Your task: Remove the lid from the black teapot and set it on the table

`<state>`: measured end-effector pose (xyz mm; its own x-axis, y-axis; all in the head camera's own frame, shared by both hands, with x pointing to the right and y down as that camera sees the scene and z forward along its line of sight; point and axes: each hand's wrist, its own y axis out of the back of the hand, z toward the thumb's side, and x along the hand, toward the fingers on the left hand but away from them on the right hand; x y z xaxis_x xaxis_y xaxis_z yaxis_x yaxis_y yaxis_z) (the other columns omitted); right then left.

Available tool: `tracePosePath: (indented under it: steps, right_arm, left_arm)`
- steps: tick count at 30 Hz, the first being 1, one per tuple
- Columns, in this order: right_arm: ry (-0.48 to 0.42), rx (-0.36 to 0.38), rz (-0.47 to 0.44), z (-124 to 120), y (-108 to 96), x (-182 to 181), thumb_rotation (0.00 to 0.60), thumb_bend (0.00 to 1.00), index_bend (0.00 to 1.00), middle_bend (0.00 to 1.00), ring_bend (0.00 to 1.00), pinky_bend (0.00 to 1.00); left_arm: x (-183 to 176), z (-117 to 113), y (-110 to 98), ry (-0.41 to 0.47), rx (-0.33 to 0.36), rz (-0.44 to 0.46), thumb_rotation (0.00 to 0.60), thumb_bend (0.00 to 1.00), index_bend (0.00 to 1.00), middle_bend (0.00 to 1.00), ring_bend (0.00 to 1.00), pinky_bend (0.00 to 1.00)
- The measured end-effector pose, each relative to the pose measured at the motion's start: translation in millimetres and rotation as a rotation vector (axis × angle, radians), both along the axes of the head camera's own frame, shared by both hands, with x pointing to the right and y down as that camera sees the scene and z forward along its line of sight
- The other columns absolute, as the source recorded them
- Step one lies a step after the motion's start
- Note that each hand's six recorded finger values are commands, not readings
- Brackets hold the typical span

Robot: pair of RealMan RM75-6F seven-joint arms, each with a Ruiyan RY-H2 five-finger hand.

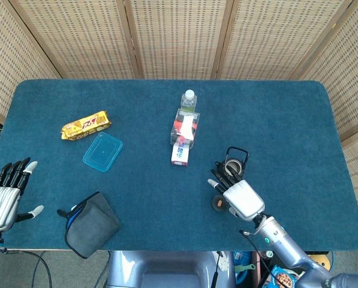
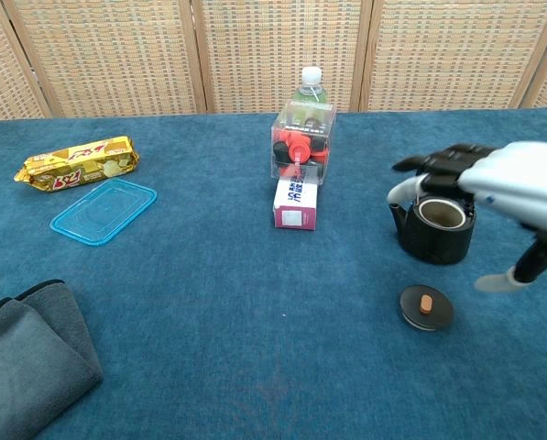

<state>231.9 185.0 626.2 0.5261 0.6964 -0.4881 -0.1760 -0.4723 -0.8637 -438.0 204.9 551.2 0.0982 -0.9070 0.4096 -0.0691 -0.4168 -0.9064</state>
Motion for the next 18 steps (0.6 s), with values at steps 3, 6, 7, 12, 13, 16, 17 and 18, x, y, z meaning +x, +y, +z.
tracePosePath:
  steps: [3,6,7,12,13,16,17,18]
  right_arm:
    - [-0.037,0.030,0.041,-13.2,-1.4,14.0,0.600,0.00,0.14,0.00,0.00,0.00]
    - [-0.063,0.090,0.087,-24.3,-4.1,31.1,0.600,0.00,0.14,0.00,0.00,0.00]
    - [-0.070,0.126,0.119,-29.5,-5.6,42.9,0.600,0.00,0.14,0.00,0.00,0.00]
    - [-0.122,0.262,0.294,-52.3,0.2,107.1,0.600,0.00,0.13,0.00,0.00,0.00]
    - [-0.123,0.280,0.318,-55.0,3.3,117.9,0.600,0.00,0.12,0.00,0.00,0.00]
    - [-0.100,0.324,0.372,-59.7,13.1,144.6,0.600,0.00,0.12,0.00,0.00,0.00]
    - [-0.092,0.331,0.386,-60.4,14.8,150.0,0.600,0.00,0.12,0.00,0.00,0.00]
    - [-0.087,0.336,0.398,-60.8,15.6,153.7,0.600,0.00,0.12,0.00,0.00,0.00]
  left_arm:
    - [-0.2,-1.3,0.1,0.001,0.005,-0.001,0.600,0.06,0.00,0.00,0.00,0.00]
    - [-0.9,-2.4,0.7,0.000,0.010,-0.002,0.600,0.06,0.00,0.00,0.00,0.00]
    - [-1.3,-2.3,0.5,-0.003,0.011,-0.002,0.600,0.06,0.00,0.00,0.00,0.00]
    - [-1.8,0.7,0.8,-0.016,0.008,-0.004,0.600,0.06,0.00,0.00,0.00,0.00]
    - [-1.3,0.8,1.0,-0.016,0.007,-0.002,0.600,0.06,0.00,0.00,0.00,0.00]
    - [-0.1,1.3,1.5,-0.017,0.006,0.001,0.600,0.06,0.00,0.00,0.00,0.00]
    - [0.4,1.8,1.6,-0.017,0.004,0.002,0.600,0.06,0.00,0.00,0.00,0.00]
    - [0.7,2.2,1.6,-0.018,0.003,0.004,0.600,0.06,0.00,0.00,0.00,0.00]
